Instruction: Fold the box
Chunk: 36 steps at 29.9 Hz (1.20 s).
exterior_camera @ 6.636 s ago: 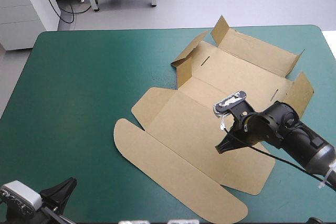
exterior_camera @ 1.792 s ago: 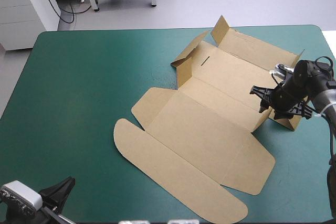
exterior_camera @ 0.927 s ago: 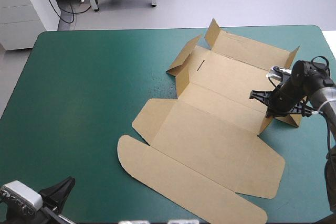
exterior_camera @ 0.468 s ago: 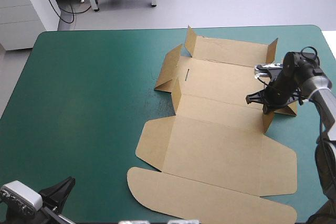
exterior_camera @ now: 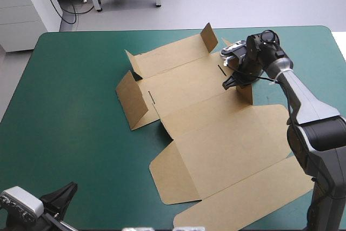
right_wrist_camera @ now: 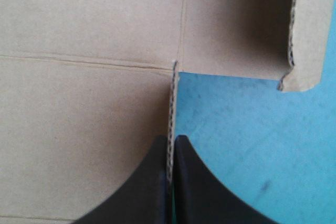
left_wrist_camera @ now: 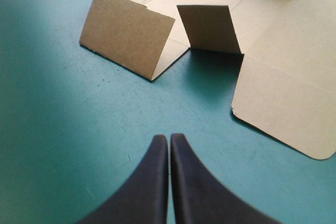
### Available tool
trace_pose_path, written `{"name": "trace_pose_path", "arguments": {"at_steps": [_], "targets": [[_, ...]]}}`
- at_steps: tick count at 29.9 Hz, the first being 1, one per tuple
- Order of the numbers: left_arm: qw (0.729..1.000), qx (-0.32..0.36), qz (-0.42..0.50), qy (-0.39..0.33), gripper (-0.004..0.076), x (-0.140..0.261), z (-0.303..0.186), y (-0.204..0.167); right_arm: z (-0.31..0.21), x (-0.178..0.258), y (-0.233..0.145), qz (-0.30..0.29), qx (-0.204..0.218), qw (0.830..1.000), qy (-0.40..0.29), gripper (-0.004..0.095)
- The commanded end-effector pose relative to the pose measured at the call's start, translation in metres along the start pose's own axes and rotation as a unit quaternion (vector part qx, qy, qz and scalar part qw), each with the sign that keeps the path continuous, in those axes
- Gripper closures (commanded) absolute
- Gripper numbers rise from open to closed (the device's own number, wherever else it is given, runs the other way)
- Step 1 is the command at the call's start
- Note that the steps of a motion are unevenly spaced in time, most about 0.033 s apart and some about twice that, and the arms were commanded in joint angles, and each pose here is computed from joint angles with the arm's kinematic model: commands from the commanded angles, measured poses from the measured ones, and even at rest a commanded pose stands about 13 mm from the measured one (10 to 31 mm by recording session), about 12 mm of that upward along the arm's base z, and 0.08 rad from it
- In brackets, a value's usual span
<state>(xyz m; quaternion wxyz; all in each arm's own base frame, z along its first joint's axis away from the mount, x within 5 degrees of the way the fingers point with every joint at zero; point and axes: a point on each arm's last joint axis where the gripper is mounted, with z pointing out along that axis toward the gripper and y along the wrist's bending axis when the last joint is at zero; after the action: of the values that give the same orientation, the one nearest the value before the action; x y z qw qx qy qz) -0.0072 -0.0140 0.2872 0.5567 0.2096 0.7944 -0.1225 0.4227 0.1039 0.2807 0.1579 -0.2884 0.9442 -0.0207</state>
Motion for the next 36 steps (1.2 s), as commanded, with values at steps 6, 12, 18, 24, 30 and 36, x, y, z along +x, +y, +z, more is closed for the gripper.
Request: {"name": "trace_pose_path", "arguments": {"at_steps": [6, 12, 18, 24, 30, 36], "targets": [[0.999, 0.000, -0.005, -0.041, 0.0731, -0.013, -0.003, 0.000, -0.036, -0.038, 0.064, -0.175, 0.011, 0.982, -0.075, 0.0924], [0.999, 0.001, -0.005, -0.041, 0.0731, -0.013, -0.003, 0.000, -0.037, -0.047, 0.111, -0.290, -0.003, 0.953, -0.085, 0.0924], [0.999, 0.001, -0.005, -0.041, 0.0731, -0.013, -0.003, 0.000, -0.045, -0.052, 0.138, -0.381, -0.003, 0.919, -0.103, 0.0924], [0.999, 0.001, -0.005, -0.041, 0.0731, -0.013, -0.003, 0.000, -0.057, -0.058, 0.165, -0.419, -0.014, 0.898, -0.131, 0.0924], [0.999, 0.001, -0.005, -0.041, 0.0731, -0.013, -0.003, 0.000, -0.054, -0.062, 0.185, -0.472, -0.002, 0.869, -0.146, 0.0929], [0.999, 0.001, -0.005, -0.041, 0.0731, -0.013, -0.003, 0.000, -0.023, -0.066, 0.183, -0.473, 0.023, 0.874, -0.107, 0.0930]]}}
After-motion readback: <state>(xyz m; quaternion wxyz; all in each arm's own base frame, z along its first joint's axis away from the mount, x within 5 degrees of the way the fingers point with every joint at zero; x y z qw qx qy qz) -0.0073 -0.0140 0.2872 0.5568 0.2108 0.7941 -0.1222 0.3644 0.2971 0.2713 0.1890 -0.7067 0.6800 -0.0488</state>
